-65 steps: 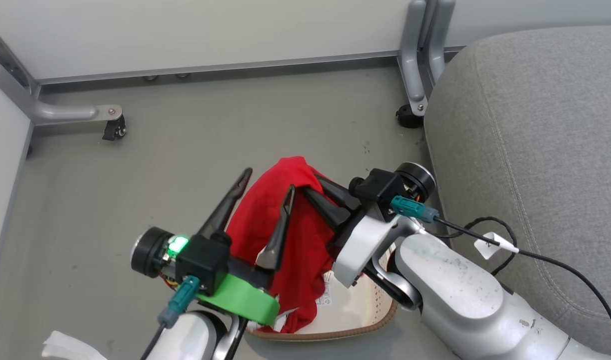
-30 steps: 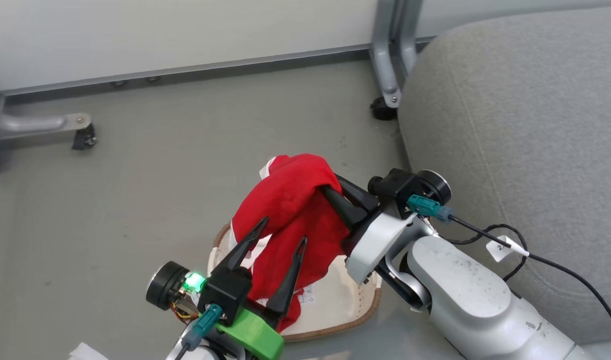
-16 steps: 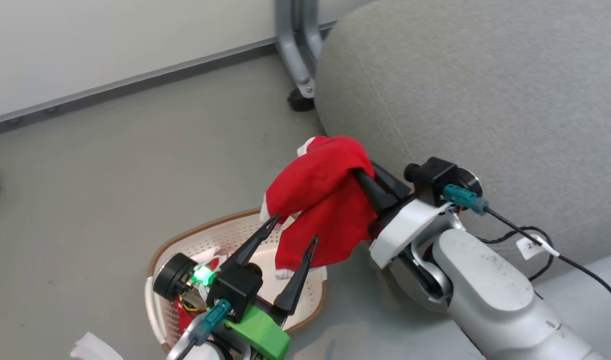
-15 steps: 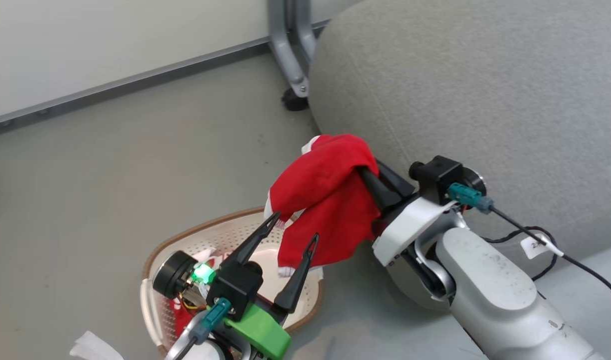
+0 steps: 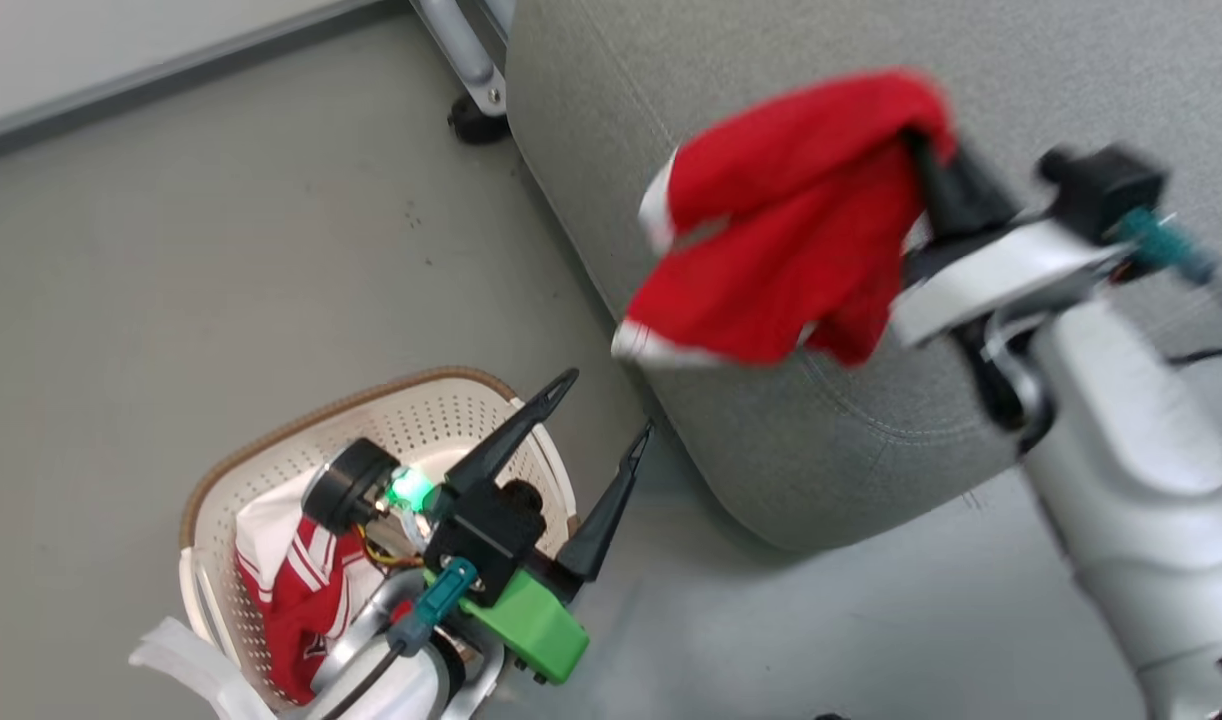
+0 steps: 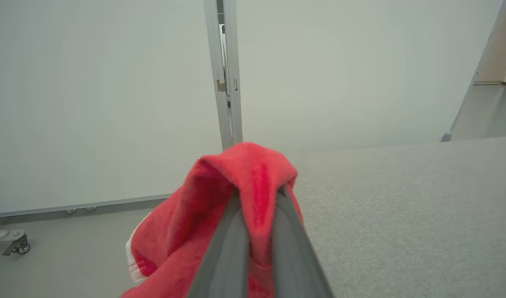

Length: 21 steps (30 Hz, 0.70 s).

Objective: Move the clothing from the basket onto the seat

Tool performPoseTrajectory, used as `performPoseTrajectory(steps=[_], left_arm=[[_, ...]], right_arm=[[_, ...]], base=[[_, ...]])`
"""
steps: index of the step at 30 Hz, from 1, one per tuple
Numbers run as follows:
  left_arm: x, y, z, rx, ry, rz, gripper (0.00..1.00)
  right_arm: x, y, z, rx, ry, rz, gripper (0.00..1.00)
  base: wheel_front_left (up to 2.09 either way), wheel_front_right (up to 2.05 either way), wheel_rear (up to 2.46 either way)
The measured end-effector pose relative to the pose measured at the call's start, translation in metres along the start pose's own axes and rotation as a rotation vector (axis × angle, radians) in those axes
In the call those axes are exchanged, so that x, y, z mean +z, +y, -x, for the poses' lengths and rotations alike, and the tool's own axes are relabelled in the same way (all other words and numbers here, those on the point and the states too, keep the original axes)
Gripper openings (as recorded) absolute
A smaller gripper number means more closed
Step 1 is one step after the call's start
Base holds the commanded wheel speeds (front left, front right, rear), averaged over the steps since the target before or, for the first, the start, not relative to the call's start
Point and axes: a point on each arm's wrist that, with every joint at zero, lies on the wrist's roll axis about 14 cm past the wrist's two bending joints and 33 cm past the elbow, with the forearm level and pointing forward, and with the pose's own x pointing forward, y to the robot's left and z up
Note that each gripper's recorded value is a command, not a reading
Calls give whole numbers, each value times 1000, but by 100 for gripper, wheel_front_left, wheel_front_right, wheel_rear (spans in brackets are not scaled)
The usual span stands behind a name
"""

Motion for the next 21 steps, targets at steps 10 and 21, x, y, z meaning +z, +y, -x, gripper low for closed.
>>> performPoseTrajectory(steps=[10,21], left_arm=[[-11,36,-11,15,-29,-6,100],[-49,71,-9,69,-1,44,100]], right_arm=[[60,-105,-59,-201,-120,188,0],[-66,-122,-78,-269,160,135,0]], base=[[0,0,0],[0,0,0]])
